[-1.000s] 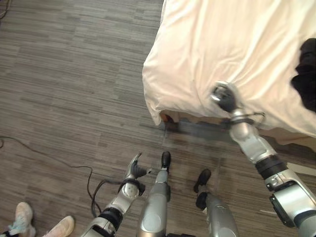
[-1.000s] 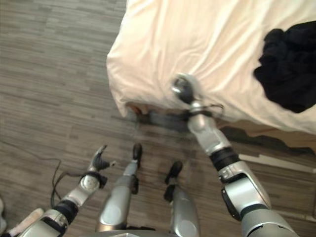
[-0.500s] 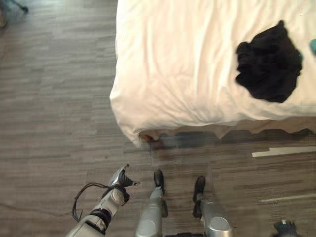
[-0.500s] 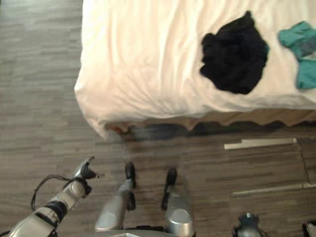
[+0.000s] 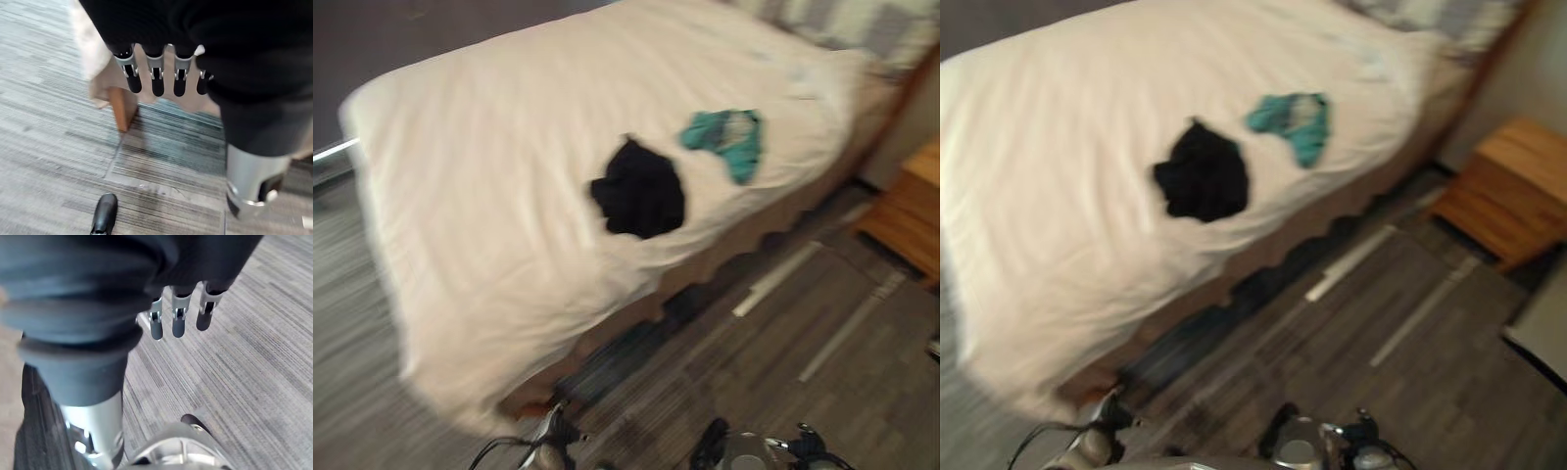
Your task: Tidy up the quilt and then pick up the clothes from the bed and put them into the laundry hamper.
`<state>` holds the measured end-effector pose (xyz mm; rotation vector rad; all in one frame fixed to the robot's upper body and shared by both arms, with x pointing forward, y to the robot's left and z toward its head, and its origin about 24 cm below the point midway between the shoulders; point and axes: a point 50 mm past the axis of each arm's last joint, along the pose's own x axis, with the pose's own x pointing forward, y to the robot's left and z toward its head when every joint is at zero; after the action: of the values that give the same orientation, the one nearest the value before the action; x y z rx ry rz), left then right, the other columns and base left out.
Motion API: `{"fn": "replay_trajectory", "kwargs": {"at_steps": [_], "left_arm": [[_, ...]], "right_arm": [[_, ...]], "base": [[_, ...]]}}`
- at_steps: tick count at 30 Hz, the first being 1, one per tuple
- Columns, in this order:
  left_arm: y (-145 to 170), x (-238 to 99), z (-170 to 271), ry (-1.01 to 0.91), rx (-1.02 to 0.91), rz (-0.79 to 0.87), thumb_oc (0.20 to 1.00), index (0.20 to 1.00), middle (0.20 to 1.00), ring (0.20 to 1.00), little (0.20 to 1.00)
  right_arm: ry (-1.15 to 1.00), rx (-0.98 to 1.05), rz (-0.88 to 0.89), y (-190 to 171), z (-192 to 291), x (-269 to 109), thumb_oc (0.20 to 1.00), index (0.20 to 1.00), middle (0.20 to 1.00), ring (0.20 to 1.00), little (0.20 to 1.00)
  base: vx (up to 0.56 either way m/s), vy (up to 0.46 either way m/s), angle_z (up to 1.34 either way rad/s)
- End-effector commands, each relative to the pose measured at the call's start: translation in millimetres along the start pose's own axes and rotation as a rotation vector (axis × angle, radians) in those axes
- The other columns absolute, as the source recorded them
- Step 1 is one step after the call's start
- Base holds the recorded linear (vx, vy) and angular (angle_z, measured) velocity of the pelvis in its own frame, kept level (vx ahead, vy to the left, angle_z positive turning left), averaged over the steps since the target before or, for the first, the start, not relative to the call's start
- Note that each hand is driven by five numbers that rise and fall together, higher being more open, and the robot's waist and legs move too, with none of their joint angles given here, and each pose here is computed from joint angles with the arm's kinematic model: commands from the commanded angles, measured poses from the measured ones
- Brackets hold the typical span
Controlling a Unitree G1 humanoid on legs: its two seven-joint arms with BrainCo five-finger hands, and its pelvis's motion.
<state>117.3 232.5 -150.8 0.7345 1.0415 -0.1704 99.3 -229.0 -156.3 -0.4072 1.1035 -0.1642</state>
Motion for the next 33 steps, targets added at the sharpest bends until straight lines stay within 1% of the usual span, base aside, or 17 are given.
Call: {"fn": "replay_trajectory", "kwargs": {"at_steps": [1,2,4,7,10,12,15,16,17,18,19,21,23,25,29,32,33], "left_arm": [[47,11,46,-0.133,-0.025,0.146,1.000,1.000,1.000,1.000,1.000],[49,10,43,-0.133,-0.043,0.160,1.000,1.000,1.000,1.000,1.000],[58,9,52,-0.178,-0.161,0.226,1.000,1.000,1.000,1.000,1.000],[60,9,61,-0.209,-0.219,0.251,1.000,1.000,1.000,1.000,1.000],[54,8,73,-0.248,-0.261,0.249,1.000,1.000,1.000,1.000,1.000],[52,7,76,-0.260,-0.248,0.236,1.000,1.000,1.000,1.000,1.000],[43,6,76,-0.264,-0.194,0.214,1.000,1.000,1.000,1.000,1.000],[45,7,60,-0.204,-0.205,0.225,1.000,1.000,1.000,1.000,1.000],[50,8,53,-0.169,-0.254,0.241,1.000,1.000,1.000,1.000,1.000],[45,8,43,-0.123,-0.251,0.227,1.000,1.000,1.000,1.000,1.000],[45,8,43,-0.123,-0.251,0.227,1.000,1.000,1.000,1.000,1.000],[49,8,29,-0.073,-0.241,0.231,1.000,1.000,1.000,1.000,1.000],[48,8,26,-0.059,-0.224,0.222,1.000,1.000,1.000,1.000,1.000],[46,10,37,-0.093,-0.097,0.201,1.000,1.000,1.000,1.000,1.000],[47,11,54,-0.147,-0.022,0.196,1.000,1.000,1.000,1.000,1.000],[44,12,53,-0.143,-0.015,0.193,1.000,1.000,1.000,1.000,1.000],[36,12,50,-0.126,-0.065,0.171,1.000,1.000,1.000,1.000,1.000]], "right_arm": [[-0.010,-0.119,-0.026,-22,0,3,1.000,1.000,1.000,1.000,1.000],[-0.024,-0.159,-0.023,-22,3,4,1.000,1.000,1.000,1.000,1.000],[-0.070,-0.187,-0.039,-25,19,7,1.000,1.000,1.000,1.000,1.000],[-0.098,-0.209,-0.038,-24,27,8,1.000,1.000,1.000,1.000,1.000],[-0.115,-0.251,-0.034,-24,31,9,1.000,1.000,1.000,1.000,1.000],[-0.110,-0.238,-0.047,-27,30,9,1.000,1.000,1.000,1.000,1.000],[-0.095,-0.222,-0.056,-29,25,9,1.000,1.000,1.000,1.000,1.000],[-0.056,-0.217,-0.038,-23,11,6,1.000,1.000,1.000,1.000,1.000],[-0.035,-0.211,-0.026,-18,6,5,1.000,1.000,1.000,1.000,1.000],[0.019,-0.195,-0.026,-15,-7,3,1.000,1.000,1.000,1.000,1.000],[0.019,-0.195,-0.026,-15,-7,3,1.000,1.000,1.000,1.000,1.000],[0.050,-0.170,-0.026,-16,-15,1,1.000,1.000,1.000,1.000,1.000],[0.048,-0.139,-0.036,-20,-12,2,1.000,1.000,1.000,1.000,1.000],[0.001,-0.095,-0.072,-27,2,5,1.000,1.000,1.000,1.000,1.000],[-0.050,-0.075,-0.079,-27,17,7,1.000,1.000,1.000,1.000,1.000],[-0.057,-0.077,-0.082,-30,20,8,1.000,1.000,1.000,1.000,1.000],[-0.055,-0.101,-0.068,-30,20,8,1.000,1.000,1.000,1.000,1.000]], "base": [[0.16,-0.245,-1.76],[0.20,-0.152,-1.94],[0.27,-0.045,-2.13],[0.26,0.057,-2.97],[0.43,0.118,-0.98],[0.39,0.051,-1.18],[0.55,0.073,-0.20],[0.61,0.072,-0.07],[0.92,0.060,-0.36],[0.52,-0.014,-0.52],[0.50,-0.019,-0.71],[0.44,-0.018,-0.39],[0.41,0.035,-0.01],[0.65,0.072,0.17],[0.52,-0.220,0.27],[0.56,-0.386,0.32],[0.53,-0.299,0.41]]}}
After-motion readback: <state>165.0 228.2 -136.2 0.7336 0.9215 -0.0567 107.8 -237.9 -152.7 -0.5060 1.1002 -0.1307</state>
